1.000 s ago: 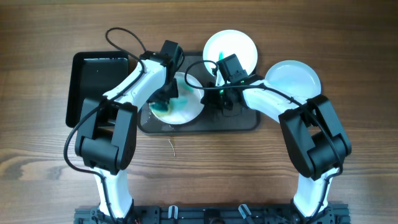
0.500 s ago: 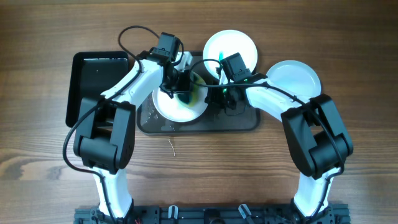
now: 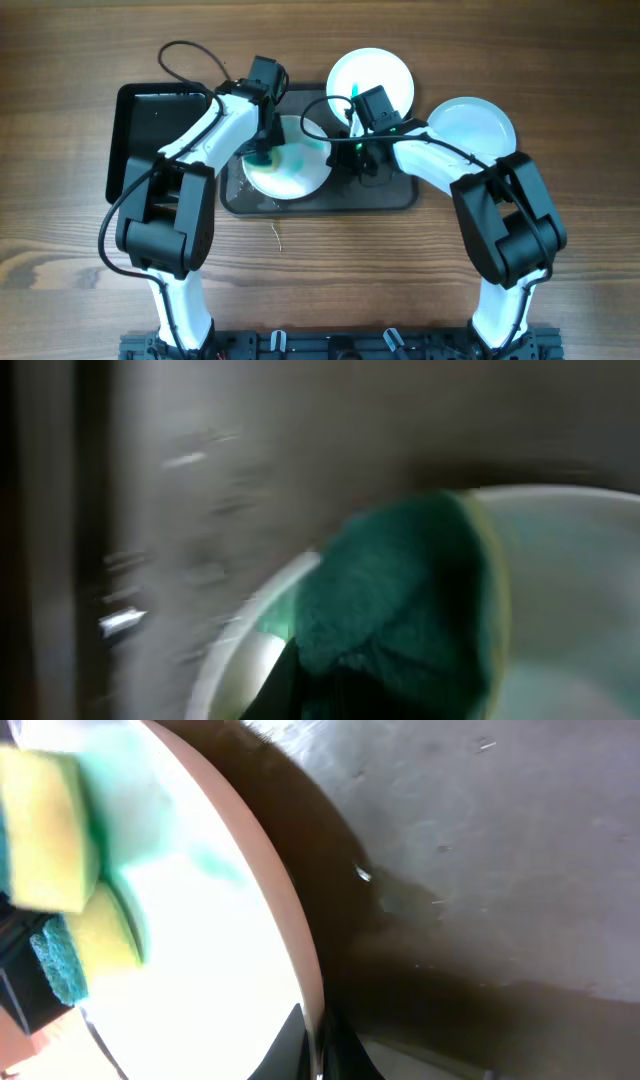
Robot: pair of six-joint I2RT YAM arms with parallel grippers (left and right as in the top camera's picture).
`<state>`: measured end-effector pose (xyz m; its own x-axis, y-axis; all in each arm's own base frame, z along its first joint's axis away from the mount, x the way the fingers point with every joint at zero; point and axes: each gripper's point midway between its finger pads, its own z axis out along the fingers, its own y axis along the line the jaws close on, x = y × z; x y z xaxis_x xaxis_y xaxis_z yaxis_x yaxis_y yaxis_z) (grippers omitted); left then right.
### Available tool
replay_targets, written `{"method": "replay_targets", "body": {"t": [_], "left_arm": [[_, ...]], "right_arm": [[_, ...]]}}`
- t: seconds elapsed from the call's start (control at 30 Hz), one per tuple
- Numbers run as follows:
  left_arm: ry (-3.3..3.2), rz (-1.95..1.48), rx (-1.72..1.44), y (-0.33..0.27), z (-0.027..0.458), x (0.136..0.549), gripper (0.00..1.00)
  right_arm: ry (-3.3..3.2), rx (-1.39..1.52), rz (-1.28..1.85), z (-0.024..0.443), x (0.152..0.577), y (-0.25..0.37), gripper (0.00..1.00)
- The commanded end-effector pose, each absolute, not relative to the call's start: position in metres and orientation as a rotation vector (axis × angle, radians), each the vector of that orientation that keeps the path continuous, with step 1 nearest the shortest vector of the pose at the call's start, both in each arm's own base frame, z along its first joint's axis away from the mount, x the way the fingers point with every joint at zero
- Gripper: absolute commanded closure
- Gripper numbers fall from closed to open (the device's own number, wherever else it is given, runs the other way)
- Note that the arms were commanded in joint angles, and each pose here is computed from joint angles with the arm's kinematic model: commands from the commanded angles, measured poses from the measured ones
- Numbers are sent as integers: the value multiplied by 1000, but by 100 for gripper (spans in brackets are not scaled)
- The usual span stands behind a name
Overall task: Clean dirty plates on tray and stack at the side
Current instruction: 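Scrub the second plate with the sponge in the left gripper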
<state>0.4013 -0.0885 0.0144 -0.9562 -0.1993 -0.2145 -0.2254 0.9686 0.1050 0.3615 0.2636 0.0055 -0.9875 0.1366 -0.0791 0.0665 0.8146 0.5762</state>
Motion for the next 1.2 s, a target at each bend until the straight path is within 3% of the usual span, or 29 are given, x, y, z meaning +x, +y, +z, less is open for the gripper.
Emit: {"method": "replay_targets", "body": {"t": [0.0, 0.1, 0.3, 0.4, 0.6, 0.83, 0.97, 1.17], "left_arm": [[2785, 565, -503, -35, 23, 396, 96], [2978, 350, -337, -68, 10, 379, 96], [3107, -723, 319, -183, 22, 344, 96], [3058, -855, 372, -196, 29, 344, 96], [2964, -806, 336, -196, 29, 371, 96], [2864, 112, -374, -89, 12, 417, 96], [2842, 341, -454, -63, 15, 405, 96], [3071, 197, -274, -89, 6, 367, 96]], "right_arm": [[2885, 132, 922, 6, 360, 266, 96], [2885, 133, 922, 6, 360, 266, 96], [2885, 132, 923, 6, 360, 266, 96], [2885, 133, 923, 6, 360, 266, 96], [2885, 133, 923, 6, 360, 266, 96], [2886, 133, 923, 6, 360, 266, 96], [2891, 135, 920, 6, 359, 265, 96], [2891, 135, 920, 6, 359, 265, 96]]}}
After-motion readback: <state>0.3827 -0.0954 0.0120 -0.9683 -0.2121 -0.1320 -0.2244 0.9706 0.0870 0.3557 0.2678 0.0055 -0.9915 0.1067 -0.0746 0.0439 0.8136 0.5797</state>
